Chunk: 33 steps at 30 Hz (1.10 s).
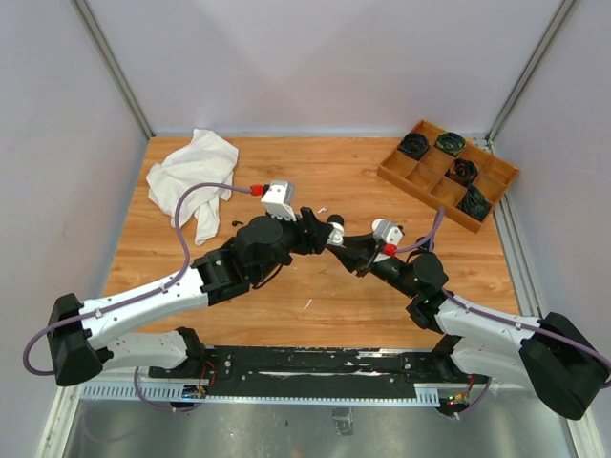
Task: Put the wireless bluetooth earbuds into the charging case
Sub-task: Close the charging case.
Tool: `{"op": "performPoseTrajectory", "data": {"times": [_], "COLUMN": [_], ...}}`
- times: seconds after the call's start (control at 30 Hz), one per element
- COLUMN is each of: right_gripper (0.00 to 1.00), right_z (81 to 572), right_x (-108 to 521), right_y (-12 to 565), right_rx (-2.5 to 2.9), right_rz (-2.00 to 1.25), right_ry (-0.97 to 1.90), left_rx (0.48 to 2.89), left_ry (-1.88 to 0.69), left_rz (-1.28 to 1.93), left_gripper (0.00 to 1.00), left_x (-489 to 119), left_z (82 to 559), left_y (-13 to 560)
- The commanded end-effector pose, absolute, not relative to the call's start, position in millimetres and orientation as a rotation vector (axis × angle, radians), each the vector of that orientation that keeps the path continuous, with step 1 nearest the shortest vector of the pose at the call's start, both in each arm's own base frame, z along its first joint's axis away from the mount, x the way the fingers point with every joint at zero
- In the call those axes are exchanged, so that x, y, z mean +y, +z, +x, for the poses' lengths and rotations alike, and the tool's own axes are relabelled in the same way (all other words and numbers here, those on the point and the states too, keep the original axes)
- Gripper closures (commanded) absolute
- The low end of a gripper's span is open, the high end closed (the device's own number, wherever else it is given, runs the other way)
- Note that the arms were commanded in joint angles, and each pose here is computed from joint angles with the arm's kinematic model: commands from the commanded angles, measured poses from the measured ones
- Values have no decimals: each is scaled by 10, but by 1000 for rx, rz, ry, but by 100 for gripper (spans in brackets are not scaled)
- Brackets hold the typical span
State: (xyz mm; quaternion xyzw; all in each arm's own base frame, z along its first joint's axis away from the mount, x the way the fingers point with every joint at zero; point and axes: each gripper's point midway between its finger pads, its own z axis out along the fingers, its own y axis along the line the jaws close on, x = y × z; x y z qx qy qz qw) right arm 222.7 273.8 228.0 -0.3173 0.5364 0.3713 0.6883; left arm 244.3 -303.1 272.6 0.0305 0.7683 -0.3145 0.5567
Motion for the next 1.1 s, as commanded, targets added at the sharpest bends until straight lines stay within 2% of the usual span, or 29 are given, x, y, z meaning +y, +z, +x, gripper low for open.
{"op": "performPoseTrajectory", "data": {"times": [0.0, 0.2, 0.37, 0.8, 1.07], "right_gripper": [99, 99, 99, 99, 98], "right_z": [2093, 2021, 1947, 1882, 1909], "right_x": [2804, 2855, 2925, 2974, 2990], "right_y": [2411, 2443, 2507, 2588, 2526], "right_rx": [1124, 1103, 1087, 1086, 1121], "right_rz": [-758, -795, -836, -861, -855], "right_ry": [871, 908, 958, 1009, 1016], "left_rx": [1738, 1664, 1666, 1712, 1658], "left_ry": [-905, -1067, -1196, -1355, -1426], "left_rz": [145, 288, 436, 596, 680], "left_gripper": [33, 18, 14, 14, 22], "left_x": [-3036, -2932, -2976, -3116, -3126], "left_z": [2375, 2248, 2103, 2025, 1875], "left_y": [2996, 3153, 3124, 2857, 2896]}}
